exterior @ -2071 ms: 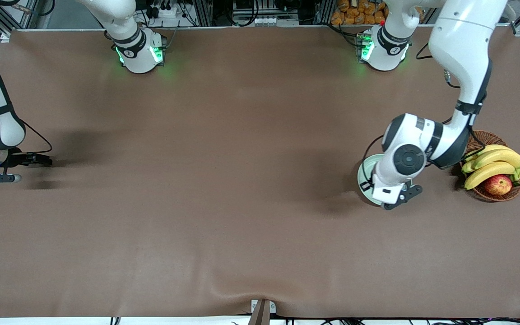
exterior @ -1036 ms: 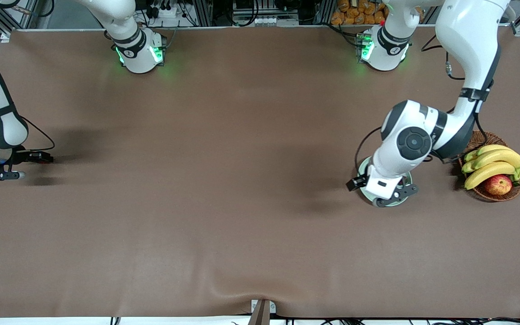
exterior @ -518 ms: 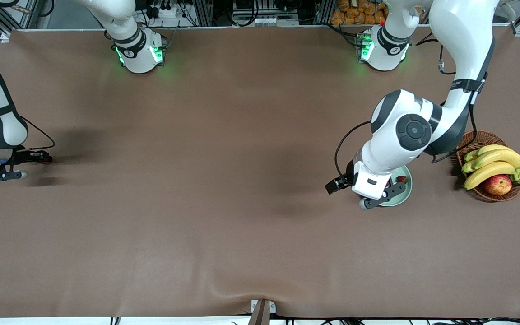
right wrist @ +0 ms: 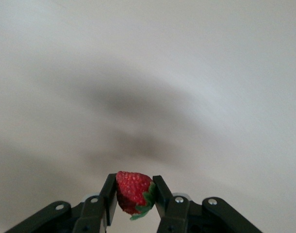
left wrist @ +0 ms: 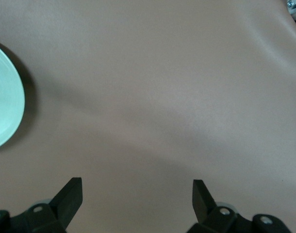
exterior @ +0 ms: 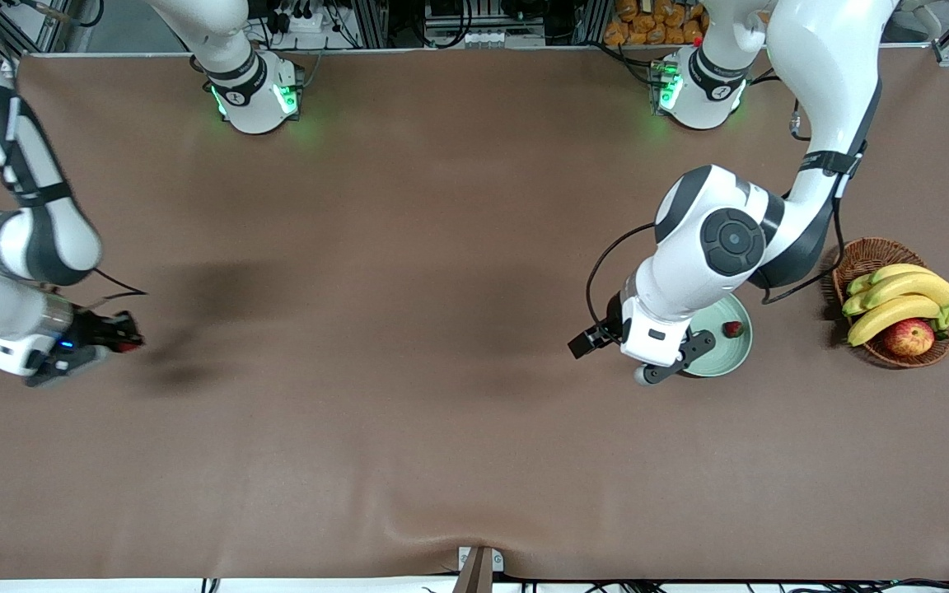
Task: Collect all strawberries into plate
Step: 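Carry the third strawberry with the right gripper toward the plate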
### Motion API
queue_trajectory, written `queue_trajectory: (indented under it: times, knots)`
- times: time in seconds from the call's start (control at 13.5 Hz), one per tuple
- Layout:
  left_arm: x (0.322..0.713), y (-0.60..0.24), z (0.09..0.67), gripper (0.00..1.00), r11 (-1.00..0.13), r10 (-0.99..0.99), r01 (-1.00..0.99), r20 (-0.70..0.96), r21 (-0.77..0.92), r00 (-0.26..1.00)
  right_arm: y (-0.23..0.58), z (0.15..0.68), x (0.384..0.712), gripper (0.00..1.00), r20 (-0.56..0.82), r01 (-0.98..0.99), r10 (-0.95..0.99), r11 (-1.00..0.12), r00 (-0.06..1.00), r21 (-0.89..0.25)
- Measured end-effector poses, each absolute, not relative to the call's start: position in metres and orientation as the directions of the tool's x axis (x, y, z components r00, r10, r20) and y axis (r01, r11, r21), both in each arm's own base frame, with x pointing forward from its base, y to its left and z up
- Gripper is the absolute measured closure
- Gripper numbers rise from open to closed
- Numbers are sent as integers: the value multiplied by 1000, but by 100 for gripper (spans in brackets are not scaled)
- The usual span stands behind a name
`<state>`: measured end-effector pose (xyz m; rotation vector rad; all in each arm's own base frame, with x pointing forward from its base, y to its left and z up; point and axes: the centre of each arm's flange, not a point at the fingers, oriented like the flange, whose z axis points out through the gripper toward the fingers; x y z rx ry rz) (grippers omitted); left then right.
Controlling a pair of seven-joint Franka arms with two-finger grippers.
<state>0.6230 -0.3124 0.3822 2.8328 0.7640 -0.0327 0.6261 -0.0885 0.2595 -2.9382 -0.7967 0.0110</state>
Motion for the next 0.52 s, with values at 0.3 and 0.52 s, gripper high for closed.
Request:
queue_trajectory:
  times: [0.3,0.52]
  knots:
    - [617,-324,383,0,-806,555,562,-92,186,827,94,266,654,64,79,665,661,-740,747,-95]
    - [619,-320,380,0,-792,576,584,-98,177,811,210,247,659,64,112,664,655,-734,747,-142]
